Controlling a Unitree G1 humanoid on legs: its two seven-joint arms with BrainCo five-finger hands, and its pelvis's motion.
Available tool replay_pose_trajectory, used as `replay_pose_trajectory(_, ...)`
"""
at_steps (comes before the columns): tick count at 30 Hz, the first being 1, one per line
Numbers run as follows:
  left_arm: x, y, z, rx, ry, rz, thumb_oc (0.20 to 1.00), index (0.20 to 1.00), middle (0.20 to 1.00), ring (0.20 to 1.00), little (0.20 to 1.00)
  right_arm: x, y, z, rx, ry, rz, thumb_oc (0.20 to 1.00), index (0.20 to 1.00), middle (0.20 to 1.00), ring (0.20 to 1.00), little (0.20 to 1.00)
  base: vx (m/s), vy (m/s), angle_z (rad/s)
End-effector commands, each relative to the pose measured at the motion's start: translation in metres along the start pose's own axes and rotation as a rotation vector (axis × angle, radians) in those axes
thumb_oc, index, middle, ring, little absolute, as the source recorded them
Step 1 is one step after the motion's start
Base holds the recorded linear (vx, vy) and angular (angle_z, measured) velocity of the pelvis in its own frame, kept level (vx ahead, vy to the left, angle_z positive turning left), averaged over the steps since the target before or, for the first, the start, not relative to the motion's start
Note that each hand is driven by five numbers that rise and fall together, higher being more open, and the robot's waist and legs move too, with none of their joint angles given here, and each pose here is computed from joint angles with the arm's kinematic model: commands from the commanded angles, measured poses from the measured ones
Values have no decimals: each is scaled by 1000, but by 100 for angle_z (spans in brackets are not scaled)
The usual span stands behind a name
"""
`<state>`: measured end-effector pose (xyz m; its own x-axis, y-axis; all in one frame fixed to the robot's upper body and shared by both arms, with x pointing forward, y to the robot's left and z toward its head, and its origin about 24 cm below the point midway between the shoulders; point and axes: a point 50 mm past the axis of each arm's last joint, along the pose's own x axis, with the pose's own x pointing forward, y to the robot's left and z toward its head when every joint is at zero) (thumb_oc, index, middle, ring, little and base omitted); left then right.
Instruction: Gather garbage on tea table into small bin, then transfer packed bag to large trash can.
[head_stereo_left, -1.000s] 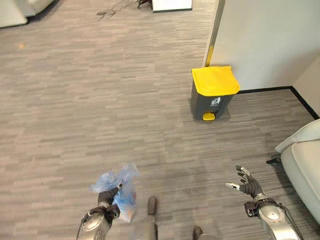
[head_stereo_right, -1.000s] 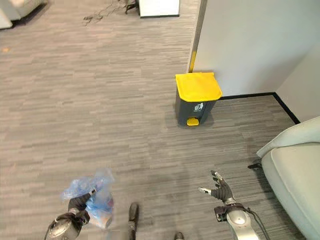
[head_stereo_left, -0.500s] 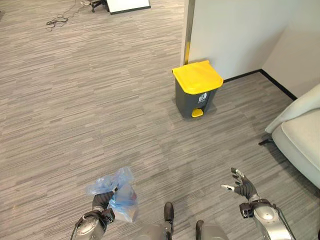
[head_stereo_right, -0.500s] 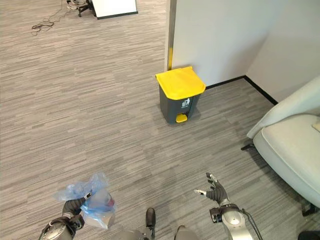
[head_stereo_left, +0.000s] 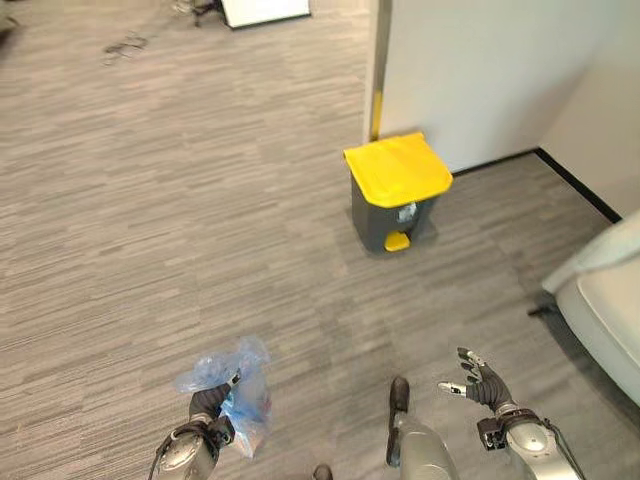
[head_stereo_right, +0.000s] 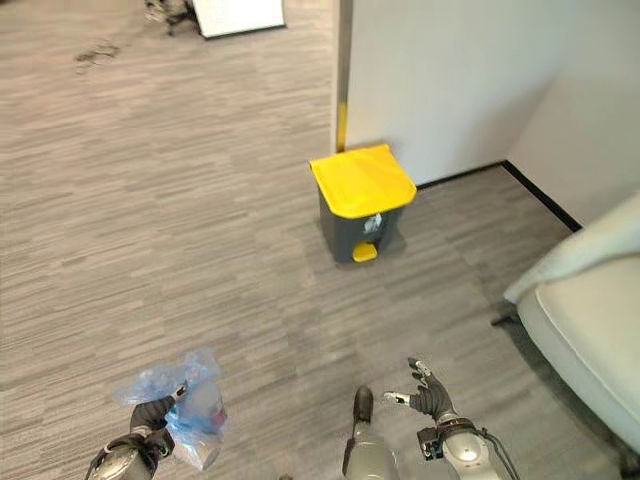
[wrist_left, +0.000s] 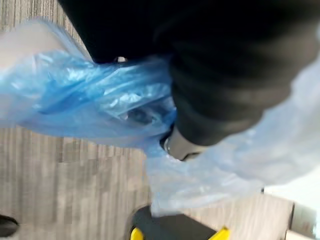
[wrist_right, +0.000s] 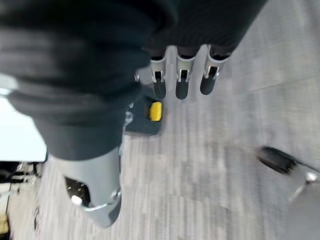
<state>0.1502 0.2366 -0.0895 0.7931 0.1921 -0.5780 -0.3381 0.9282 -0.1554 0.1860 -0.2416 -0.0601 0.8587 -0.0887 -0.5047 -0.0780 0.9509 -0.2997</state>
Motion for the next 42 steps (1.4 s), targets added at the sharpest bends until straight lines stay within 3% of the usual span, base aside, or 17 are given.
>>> replay_pose_trajectory(1,2,4,37,43,-164,-29,200,200,200,200,200,-1,-12,17,-28,-104,-23,1000,1000,1000,1000,1000,222,-251,16)
replay_pose_trajectory(11,6,-6,39,53,-160,-60,200,200,200,200,200,0,-24,16,-8,-88,-104,1000,1000,1000,1000,1000,233,-90,-3)
replay_pose_trajectory(25,1,11,45,85,-172,-5,200,200,200,200,200,4,-6,26,4,-120,-45,1000,1000,1000,1000,1000,253,92,-12)
replay_pose_trajectory(42,3,3,31,11,-132,-6,200,200,200,200,200,-2,-23,17,-23,-90,-80,1000,1000,1000,1000,1000,209,-222,24)
